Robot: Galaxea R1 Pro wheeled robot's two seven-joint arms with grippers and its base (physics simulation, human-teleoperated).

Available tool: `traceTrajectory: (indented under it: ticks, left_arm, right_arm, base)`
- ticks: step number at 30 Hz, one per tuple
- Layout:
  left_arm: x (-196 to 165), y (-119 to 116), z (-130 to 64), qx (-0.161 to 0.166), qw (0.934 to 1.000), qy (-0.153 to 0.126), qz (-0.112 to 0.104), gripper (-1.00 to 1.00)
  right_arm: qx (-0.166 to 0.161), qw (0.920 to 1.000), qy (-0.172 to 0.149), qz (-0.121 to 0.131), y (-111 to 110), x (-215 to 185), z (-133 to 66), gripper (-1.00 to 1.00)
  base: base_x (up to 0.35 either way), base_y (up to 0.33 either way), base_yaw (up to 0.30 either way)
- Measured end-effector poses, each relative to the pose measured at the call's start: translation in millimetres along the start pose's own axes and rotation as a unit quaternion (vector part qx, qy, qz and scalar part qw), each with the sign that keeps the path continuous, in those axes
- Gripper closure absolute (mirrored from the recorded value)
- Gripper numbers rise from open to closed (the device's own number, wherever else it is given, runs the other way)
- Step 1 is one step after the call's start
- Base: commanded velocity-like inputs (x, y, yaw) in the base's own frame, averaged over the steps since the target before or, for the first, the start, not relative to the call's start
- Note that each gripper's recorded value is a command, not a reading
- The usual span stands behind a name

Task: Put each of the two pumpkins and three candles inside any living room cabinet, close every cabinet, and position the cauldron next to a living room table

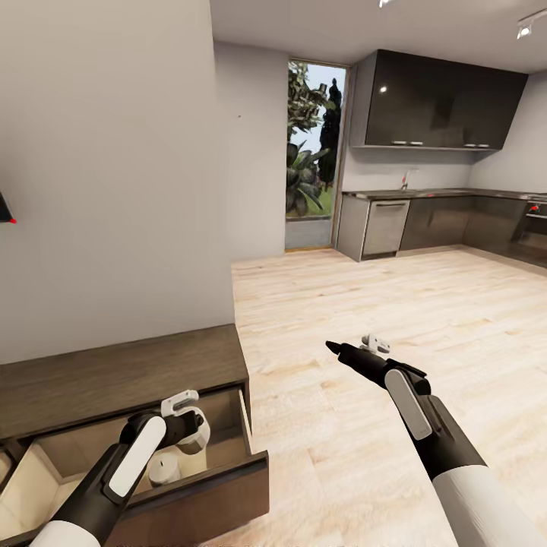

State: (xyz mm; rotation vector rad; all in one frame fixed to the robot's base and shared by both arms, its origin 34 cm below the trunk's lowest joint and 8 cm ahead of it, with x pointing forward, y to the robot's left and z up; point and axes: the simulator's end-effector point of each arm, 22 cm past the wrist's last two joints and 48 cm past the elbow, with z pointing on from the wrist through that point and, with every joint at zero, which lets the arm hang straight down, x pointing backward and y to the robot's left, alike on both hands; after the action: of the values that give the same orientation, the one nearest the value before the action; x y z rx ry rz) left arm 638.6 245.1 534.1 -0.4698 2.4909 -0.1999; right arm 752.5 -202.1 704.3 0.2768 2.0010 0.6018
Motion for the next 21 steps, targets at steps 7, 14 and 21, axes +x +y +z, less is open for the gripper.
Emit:
traceTrajectory:
  ticks: [7,14,21]
  left_arm:
    - [1.0,-1.2,0.0,0.002,1.0,0.001,0.001,1.0]
    - [1.5,-1.3,0.3,0.002,1.0,0.002,0.003,1.0]
    - [1.1,-1.0,0.2,0.002,1.0,0.001,0.003,1.0]
  right_arm:
    - [-0.002,1.0,0.002,-0.003,3.0,1.5,0.5,-1.0]
    - [-0.007,0.9998,0.01,-0.015,10.5,9.1,2.6,-1.0]
    - [-0.008,0.9998,0.012,-0.015,11.2,11.0,3.3,-1.0]
  base:
    - [0.035,-0.035,0.0]
    - [0.088,-0.16,0.111]
    - [0.004,-0.092,0.262]
